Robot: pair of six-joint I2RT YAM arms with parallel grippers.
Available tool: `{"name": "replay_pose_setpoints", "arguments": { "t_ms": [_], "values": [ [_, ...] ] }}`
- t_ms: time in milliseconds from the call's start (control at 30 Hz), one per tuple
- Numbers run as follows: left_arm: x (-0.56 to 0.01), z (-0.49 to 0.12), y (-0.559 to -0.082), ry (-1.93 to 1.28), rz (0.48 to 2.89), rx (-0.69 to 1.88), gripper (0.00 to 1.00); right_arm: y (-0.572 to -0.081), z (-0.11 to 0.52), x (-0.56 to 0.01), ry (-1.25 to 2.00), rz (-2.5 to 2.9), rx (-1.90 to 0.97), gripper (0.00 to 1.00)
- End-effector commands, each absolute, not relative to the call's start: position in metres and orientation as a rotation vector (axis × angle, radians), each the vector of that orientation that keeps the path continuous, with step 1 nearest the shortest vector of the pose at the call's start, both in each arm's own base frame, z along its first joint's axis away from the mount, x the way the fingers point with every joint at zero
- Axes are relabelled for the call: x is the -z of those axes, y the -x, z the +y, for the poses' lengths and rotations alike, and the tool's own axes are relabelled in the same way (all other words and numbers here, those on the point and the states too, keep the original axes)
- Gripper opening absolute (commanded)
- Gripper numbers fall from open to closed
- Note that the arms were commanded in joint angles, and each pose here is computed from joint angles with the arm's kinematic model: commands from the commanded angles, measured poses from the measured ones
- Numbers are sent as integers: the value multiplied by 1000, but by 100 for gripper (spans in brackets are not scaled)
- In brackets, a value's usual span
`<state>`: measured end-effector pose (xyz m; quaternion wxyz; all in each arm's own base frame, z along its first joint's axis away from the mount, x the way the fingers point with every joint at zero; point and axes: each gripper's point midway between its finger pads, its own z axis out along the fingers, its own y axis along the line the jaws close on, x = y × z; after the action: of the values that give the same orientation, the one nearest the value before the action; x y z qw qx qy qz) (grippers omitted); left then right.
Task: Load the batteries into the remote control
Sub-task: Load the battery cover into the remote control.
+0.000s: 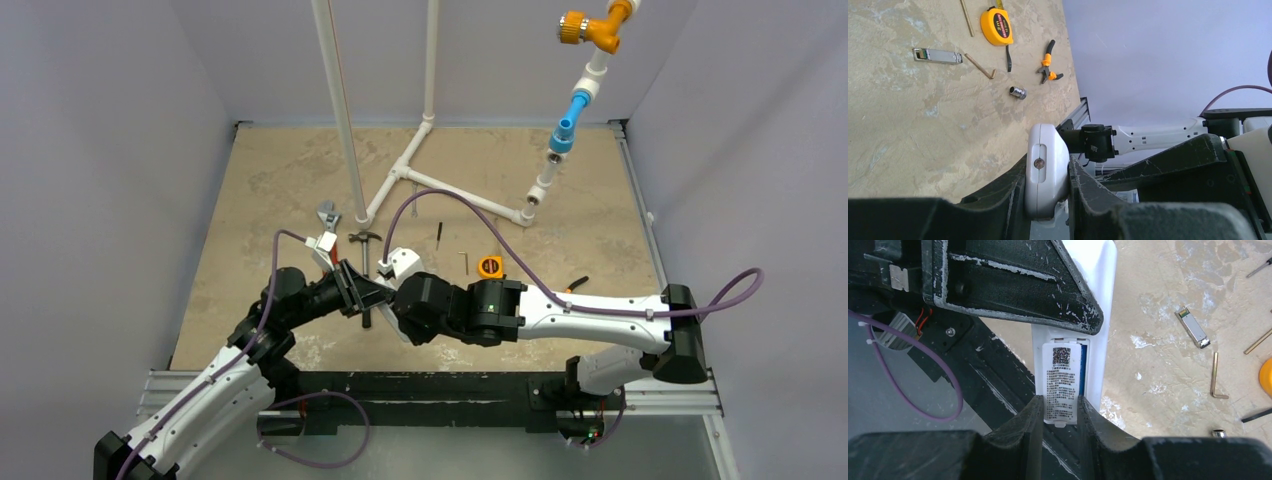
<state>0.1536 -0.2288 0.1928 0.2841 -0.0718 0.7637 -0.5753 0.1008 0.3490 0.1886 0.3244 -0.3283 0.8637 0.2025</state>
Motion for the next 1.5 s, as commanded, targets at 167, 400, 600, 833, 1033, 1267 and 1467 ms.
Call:
{"name": "replay_pose_setpoints", "arguments": {
  "t_ms": [167, 400, 600, 833, 1033, 1267, 1467],
  "values": [
    [-217, -231, -153, 166, 1953, 1608, 0, -110, 356, -202, 805, 2226, -528, 10],
    [-217, -231, -154, 167, 1954, 1604, 0, -113, 350, -203, 765, 2235, -499, 10],
    [-215, -231, -153, 169, 1956, 1605, 0, -112, 352, -203, 759, 2242, -509, 10],
    [-215, -231, -153, 170, 1953, 1606, 0, -112, 359, -203, 770, 2241, -520, 10],
    [-212, -231, -153, 171, 1958, 1606, 0, -113, 364, -206, 778, 2230, -527, 10],
    [-213, -232, -152, 168, 1957, 1614, 0, -114, 364, -209, 780, 2219, -519, 11],
    [-212, -231, -152, 173, 1957, 1614, 0, -116, 366, -212, 780, 2206, -522, 16]
  ]
}}
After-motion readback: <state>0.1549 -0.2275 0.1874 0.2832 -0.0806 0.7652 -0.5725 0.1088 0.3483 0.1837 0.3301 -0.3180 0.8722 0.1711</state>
